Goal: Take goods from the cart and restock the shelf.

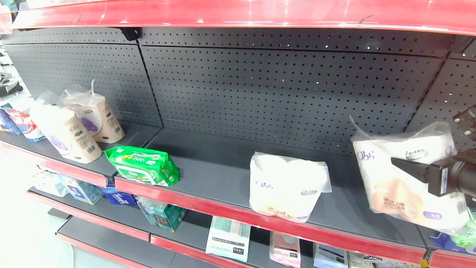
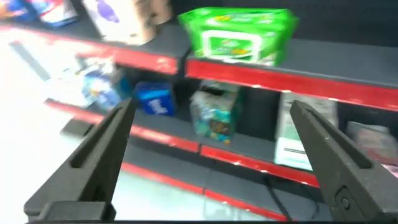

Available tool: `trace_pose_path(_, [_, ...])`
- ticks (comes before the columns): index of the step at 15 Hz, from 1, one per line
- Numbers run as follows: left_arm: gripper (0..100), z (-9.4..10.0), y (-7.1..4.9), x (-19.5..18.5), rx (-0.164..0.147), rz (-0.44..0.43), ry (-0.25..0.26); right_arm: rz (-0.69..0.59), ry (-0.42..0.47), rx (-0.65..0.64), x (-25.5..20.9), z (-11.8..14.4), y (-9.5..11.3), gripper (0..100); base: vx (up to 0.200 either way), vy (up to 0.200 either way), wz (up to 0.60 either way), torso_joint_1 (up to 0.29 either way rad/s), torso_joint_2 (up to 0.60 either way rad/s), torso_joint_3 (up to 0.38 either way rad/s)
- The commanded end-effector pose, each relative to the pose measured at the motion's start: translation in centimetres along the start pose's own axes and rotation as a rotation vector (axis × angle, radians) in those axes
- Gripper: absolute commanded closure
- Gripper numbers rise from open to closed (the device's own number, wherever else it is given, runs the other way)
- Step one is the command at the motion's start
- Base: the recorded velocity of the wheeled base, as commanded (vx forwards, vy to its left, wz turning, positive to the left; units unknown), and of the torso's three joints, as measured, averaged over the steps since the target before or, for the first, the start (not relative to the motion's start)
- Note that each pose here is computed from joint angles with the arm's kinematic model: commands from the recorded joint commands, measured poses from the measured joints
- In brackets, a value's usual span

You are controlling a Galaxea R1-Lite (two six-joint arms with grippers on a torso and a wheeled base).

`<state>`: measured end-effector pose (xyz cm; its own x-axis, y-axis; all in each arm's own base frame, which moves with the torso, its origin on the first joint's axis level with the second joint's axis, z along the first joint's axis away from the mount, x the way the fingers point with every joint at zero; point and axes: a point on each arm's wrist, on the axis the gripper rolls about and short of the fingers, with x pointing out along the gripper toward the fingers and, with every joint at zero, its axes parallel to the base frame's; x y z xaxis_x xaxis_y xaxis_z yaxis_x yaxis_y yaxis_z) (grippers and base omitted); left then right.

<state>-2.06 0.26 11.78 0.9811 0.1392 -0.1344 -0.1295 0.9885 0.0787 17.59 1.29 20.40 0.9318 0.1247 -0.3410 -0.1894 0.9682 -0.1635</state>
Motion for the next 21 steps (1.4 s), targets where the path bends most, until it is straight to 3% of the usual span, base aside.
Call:
trace_pose_path(1, [0, -2.2, -0.2, -0.5, -0.014, 0.012, -0.056, -0.003, -0.006, -0.001, -0.1, 0.1, 0.0, 100, 0.000, 0.000, 0.00, 0.000, 0.00, 0.000])
trace_pose_path(2, [0, -0.6, -0.1, -1.0, -0.031, 0.001, -0.129, -0.008, -0.005, 0.001, -0.2, 0.0, -0.1, 100, 0.000, 0.000, 0.00, 0.000, 0.00, 0.000])
trace_pose_path(3, [0, 0.1, 0.0, -1.4, -0.041, -0.017, -0.154, -0.013, -0.006, 0.002, -0.2, 0.0, -0.2, 100, 0.000, 0.000, 0.00, 0.000, 0.00, 0.000])
trace_pose_path(4, [0, 0.7, 0.1, -2.1, -0.038, -0.114, -0.174, -0.014, -0.003, 0.003, -0.2, 0.0, -0.2, 100, 0.000, 0.000, 0.00, 0.000, 0.00, 0.000])
trace_pose_path(7, [0, -2.3, -0.2, -2.3, -0.044, -0.195, 0.005, -0.014, -0.003, 0.003, 0.0, 0.1, -0.3, 100, 0.000, 0.000, 0.00, 0.000, 0.00, 0.000])
trace_pose_path(8, [0, -3.1, -0.5, -1.6, -0.042, -0.249, 0.011, -0.016, -0.005, 0.003, -0.1, 0.1, -0.3, 100, 0.000, 0.000, 0.00, 0.000, 0.00, 0.000])
trace_pose_path(9, [0, -3.0, -0.5, -1.2, -0.043, -0.249, -0.037, -0.022, -0.006, 0.005, -0.2, 0.1, -0.4, 100, 0.000, 0.000, 0.00, 0.000, 0.00, 0.000])
trace_pose_path(10, [0, -3.1, -0.4, -1.1, -0.058, -0.215, -0.039, -0.030, -0.004, 0.009, -0.2, 0.0, -0.5, 100, 0.000, 0.000, 0.00, 0.000, 0.00, 0.000])
trace_pose_path(12, [0, -3.3, -0.1, -0.9, -0.114, -0.047, -0.040, -0.035, 0.001, 0.012, -0.2, -0.1, -0.6, 100, 0.000, 0.000, 0.00, 0.000, 0.00, 0.000])
trace_pose_path(13, [0, -3.3, -0.1, -0.8, -0.117, -0.029, -0.050, -0.037, 0.001, 0.013, -0.2, -0.1, -0.7, 100, 0.000, 0.000, 0.00, 0.000, 0.00, 0.000])
trace_pose_path(14, [0, -3.7, -0.2, 0.1, -0.123, -0.028, -0.145, -0.040, 0.000, 0.015, -0.2, -0.1, -0.7, 100, 0.000, 0.000, 0.00, 0.000, 0.00, 0.000])
trace_pose_path(15, [0, -3.9, -0.3, 0.3, -0.132, -0.034, -0.170, -0.041, -0.001, 0.016, -0.2, -0.1, -0.7, 100, 0.000, 0.000, 0.00, 0.000, 0.00, 0.000])
trace_pose_path(17, [0, -3.8, -0.3, 0.3, -0.147, -0.060, -0.172, -0.041, 0.001, 0.014, -0.2, -0.1, -0.7, 100, 0.000, 0.000, 0.00, 0.000, 0.00, 0.000])
trace_pose_path(19, [0, -4.2, -0.7, 0.3, -0.041, -0.209, -0.142, -0.041, 0.002, 0.015, -0.2, -0.1, -0.7, 100, 0.000, 0.000, 0.00, 0.000, 0.00, 0.000])
trace_pose_path(20, [0, -4.2, -0.7, 0.3, -0.041, -0.215, -0.142, -0.041, 0.001, 0.016, -0.2, -0.1, -0.7, 100, 0.000, 0.000, 0.00, 0.000, 0.00, 0.000])
trace_pose_path(21, [0, -4.2, -0.7, 0.3, -0.068, -0.208, -0.139, -0.041, 0.002, 0.015, -0.2, -0.1, -0.7, 100, 0.000, 0.000, 0.00, 0.000, 0.00, 0.000])
